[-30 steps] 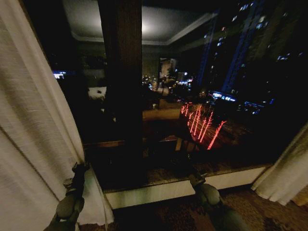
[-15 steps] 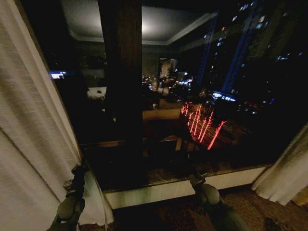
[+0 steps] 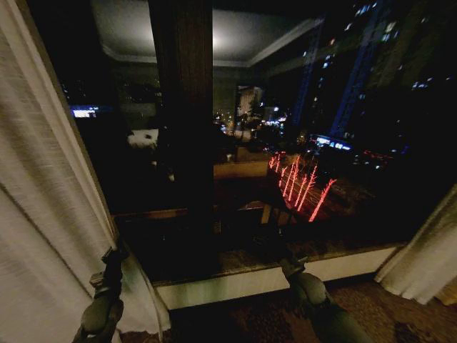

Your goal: Open the curtains by pulling them apart, changing their state from closed to fully open.

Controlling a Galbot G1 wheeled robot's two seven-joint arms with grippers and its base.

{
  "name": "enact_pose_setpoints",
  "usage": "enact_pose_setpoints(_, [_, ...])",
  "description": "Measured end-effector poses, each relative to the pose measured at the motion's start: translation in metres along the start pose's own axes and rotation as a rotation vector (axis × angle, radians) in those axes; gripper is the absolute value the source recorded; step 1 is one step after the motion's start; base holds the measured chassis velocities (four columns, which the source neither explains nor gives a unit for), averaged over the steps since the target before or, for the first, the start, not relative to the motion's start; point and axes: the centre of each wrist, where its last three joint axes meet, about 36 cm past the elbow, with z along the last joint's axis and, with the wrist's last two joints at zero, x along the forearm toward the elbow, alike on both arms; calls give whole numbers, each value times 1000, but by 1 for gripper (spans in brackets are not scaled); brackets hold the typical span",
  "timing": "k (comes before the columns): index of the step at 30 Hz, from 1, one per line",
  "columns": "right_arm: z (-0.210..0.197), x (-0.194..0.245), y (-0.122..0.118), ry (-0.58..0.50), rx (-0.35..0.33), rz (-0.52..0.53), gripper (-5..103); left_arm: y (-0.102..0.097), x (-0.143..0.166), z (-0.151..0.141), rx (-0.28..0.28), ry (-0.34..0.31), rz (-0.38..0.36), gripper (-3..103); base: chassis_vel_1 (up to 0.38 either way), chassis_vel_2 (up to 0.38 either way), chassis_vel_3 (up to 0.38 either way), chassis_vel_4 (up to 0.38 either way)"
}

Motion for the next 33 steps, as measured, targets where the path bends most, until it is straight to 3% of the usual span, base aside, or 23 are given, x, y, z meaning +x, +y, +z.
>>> enact_pose_setpoints(14, [0, 0, 0, 0, 0, 0, 100, 13, 9, -3, -11, -20, -28, 0, 279, 243, -283, -254])
enact_pose_setpoints(33, [0, 0, 0, 0, 0, 0, 100, 12, 26, -1, -7, -27, -39, 0, 373, 335, -378, -325])
